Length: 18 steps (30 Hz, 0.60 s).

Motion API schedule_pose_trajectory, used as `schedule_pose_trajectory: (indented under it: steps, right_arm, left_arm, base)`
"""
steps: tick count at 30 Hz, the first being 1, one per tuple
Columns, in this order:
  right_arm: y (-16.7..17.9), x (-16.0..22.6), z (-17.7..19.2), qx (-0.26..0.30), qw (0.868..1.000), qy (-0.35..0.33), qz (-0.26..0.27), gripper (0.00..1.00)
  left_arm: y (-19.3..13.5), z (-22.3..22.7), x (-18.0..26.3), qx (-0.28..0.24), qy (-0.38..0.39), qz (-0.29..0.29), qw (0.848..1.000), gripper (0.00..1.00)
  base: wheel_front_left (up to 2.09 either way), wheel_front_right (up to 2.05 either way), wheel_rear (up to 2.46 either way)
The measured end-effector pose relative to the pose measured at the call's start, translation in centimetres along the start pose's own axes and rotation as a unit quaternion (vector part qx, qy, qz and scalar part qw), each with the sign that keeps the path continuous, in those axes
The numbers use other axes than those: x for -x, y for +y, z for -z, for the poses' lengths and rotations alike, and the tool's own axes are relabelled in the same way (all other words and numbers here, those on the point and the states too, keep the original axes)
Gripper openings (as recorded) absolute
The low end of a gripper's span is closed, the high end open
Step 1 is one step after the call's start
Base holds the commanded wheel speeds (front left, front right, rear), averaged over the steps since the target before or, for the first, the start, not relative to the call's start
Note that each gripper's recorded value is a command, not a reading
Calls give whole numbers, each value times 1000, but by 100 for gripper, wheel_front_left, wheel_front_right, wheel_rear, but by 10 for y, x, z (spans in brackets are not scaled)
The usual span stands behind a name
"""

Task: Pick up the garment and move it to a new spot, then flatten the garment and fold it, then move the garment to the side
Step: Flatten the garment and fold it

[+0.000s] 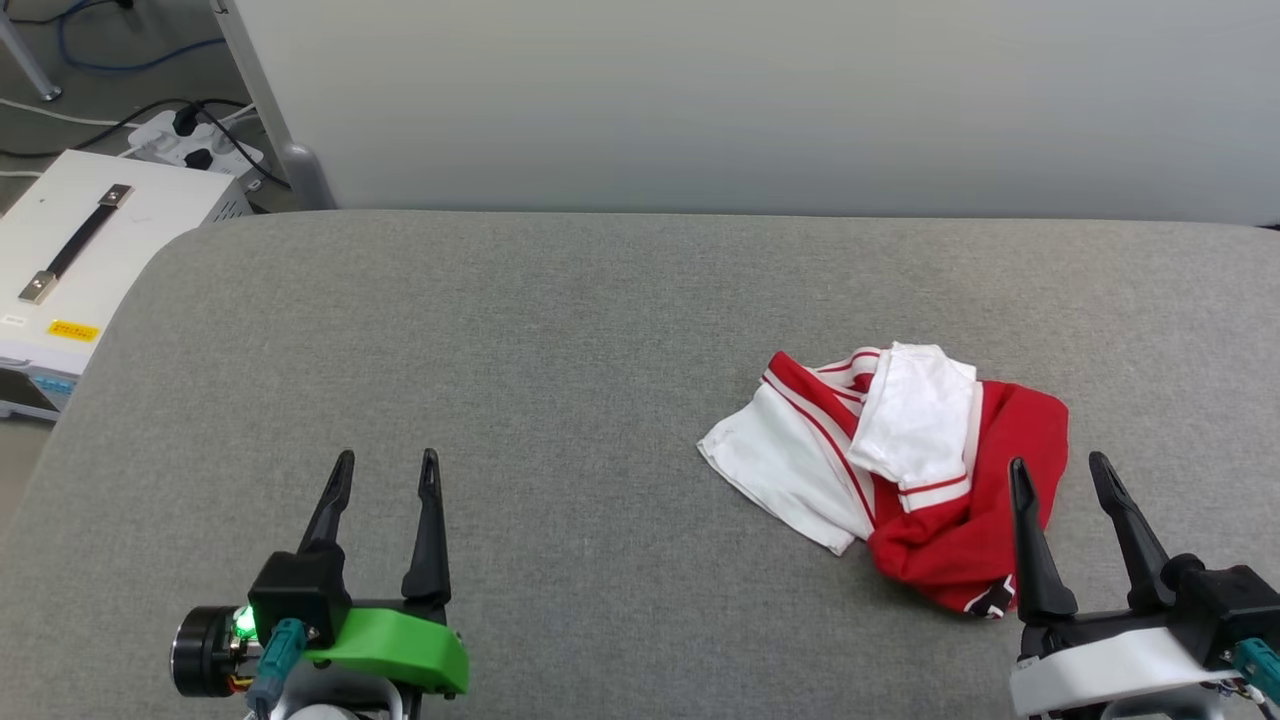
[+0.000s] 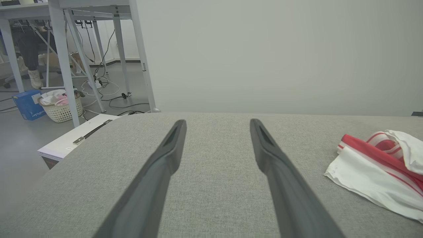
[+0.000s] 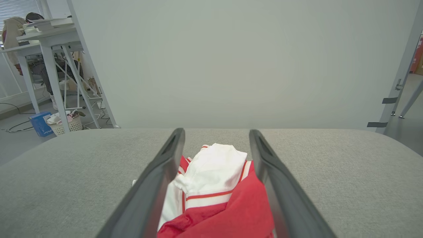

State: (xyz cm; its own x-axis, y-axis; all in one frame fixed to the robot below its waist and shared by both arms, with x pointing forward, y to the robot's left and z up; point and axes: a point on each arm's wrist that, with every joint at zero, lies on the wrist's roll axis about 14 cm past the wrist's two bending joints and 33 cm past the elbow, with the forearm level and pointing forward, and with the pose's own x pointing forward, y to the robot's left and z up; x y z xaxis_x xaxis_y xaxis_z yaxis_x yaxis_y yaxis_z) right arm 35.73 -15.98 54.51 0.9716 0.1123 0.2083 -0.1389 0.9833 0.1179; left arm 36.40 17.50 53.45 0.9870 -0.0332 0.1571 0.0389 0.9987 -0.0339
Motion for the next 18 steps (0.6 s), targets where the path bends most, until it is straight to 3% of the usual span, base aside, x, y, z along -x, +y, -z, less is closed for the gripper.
schedule_pose_trajectory:
  steps: [18]
  right_arm:
    - [3, 1, 13, -4, 1000, 21, -3, 100]
  left_arm:
    - [8, 16, 4, -2, 23, -10, 1000, 100]
  base:
    - [0, 0, 0]
